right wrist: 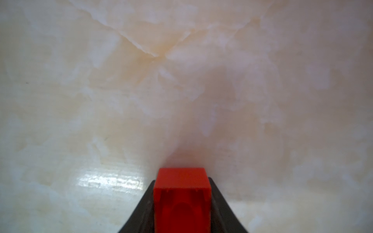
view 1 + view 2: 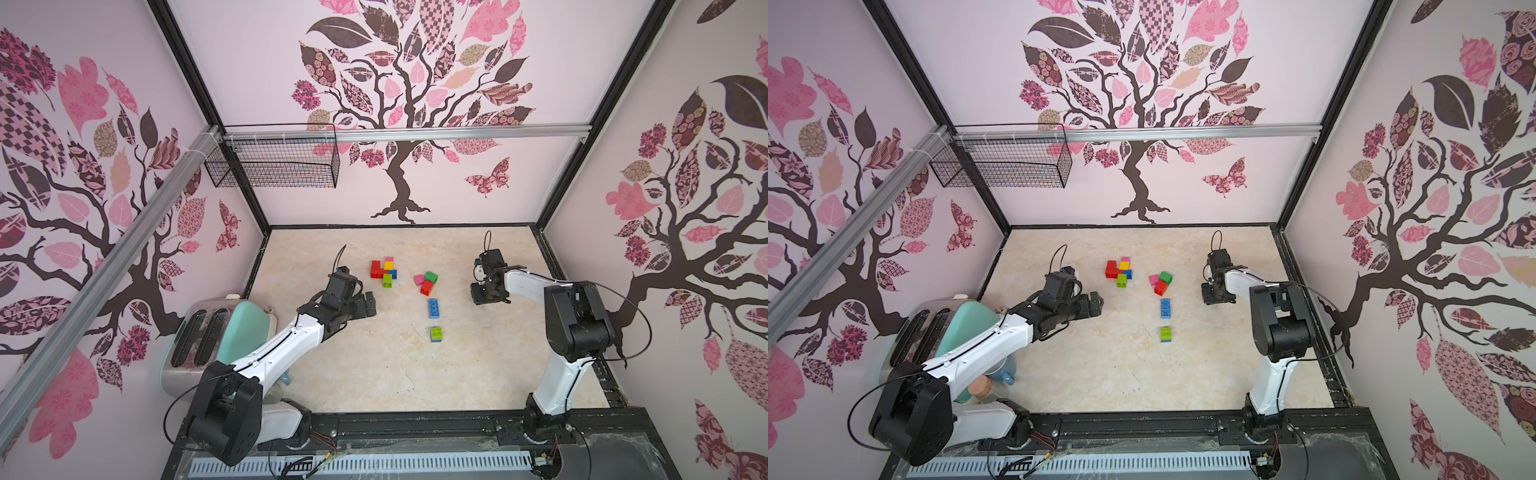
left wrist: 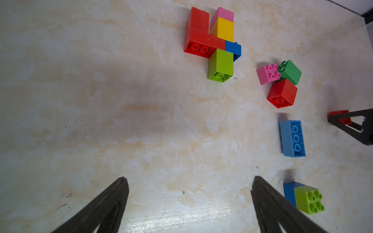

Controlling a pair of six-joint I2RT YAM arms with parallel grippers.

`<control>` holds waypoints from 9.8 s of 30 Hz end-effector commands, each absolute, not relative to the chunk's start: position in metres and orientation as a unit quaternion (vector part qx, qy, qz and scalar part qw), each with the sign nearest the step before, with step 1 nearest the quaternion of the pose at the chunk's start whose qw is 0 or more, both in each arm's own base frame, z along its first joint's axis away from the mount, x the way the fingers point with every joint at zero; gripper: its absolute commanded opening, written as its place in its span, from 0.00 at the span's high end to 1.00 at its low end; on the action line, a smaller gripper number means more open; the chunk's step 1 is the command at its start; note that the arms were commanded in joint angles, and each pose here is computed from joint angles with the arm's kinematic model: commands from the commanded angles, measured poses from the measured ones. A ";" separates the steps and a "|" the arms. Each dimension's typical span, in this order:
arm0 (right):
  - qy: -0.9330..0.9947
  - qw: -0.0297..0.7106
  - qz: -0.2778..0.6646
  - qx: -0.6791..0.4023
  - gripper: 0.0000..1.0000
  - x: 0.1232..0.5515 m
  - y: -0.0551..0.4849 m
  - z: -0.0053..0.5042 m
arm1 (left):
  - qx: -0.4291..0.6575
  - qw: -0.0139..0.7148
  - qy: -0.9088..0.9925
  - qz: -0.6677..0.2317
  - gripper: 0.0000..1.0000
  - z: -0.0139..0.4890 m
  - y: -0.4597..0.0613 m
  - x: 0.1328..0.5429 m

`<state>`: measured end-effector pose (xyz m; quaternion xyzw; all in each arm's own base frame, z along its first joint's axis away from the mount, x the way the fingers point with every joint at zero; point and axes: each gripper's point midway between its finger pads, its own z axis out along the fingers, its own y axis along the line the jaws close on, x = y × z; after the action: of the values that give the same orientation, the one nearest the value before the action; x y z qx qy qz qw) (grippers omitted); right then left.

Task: Assemble the number 4 with lego
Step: Pick up the lego brick from the center of the board, then place the lego brick at the center of the board, then pick up the lego brick from the center of the board, then assemble the lego brick with the lego brick.

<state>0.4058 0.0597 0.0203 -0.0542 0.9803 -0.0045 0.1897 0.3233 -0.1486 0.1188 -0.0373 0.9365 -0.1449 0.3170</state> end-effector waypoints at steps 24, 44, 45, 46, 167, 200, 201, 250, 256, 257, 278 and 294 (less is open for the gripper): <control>0.808 0.492 0.245 -0.212 1.00 0.328 0.200 0.203 | 0.054 0.251 0.923 -0.286 0.03 0.187 -0.233 0.336; 0.702 0.516 0.305 -0.385 1.00 0.290 0.288 0.205 | 0.125 0.126 0.858 -0.482 0.26 0.223 -0.325 0.307; 0.703 0.514 0.304 -0.386 1.00 0.290 0.289 0.204 | 0.128 0.124 0.860 -0.478 0.27 0.221 -0.325 0.307; 0.705 0.512 0.302 -0.387 1.00 0.291 0.290 0.203 | 0.131 0.120 0.864 -0.471 0.29 0.218 -0.325 0.304; 0.873 0.280 0.158 -0.366 0.01 0.242 0.325 0.075 | -0.080 0.452 0.886 -0.065 0.02 0.140 -0.160 0.266; 0.892 0.242 0.097 -0.369 0.70 0.269 0.358 0.036 | -0.162 0.452 0.875 -0.057 0.02 0.122 -0.121 0.255; 0.893 0.247 0.095 -0.365 0.73 0.270 0.357 0.040 | -0.159 0.451 0.876 -0.057 0.02 0.121 -0.123 0.255; 0.964 0.239 0.116 -0.027 1.00 0.264 0.219 0.069 | 0.175 0.129 0.959 -0.181 0.02 0.045 -0.320 0.264; 0.973 0.213 0.083 -0.034 1.00 0.256 0.208 0.052 | 0.174 0.114 0.961 -0.182 0.02 0.034 -0.324 0.266; 0.974 0.209 0.075 -0.034 1.00 0.255 0.205 0.049 | 0.175 0.113 0.961 -0.183 0.02 0.033 -0.325 0.266; 0.973 0.213 0.050 -0.070 1.00 0.250 0.196 0.047 | 0.168 0.093 0.962 -0.193 0.02 0.024 -0.325 0.266; 0.972 0.225 0.024 -0.061 1.00 0.252 0.183 0.048 | 0.170 0.076 0.963 -0.196 0.02 0.018 -0.329 0.265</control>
<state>0.2680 0.2048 0.0673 -0.0633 0.9616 0.0644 0.2593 0.2705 -0.3311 0.0349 0.1702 0.9582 -0.2044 0.1048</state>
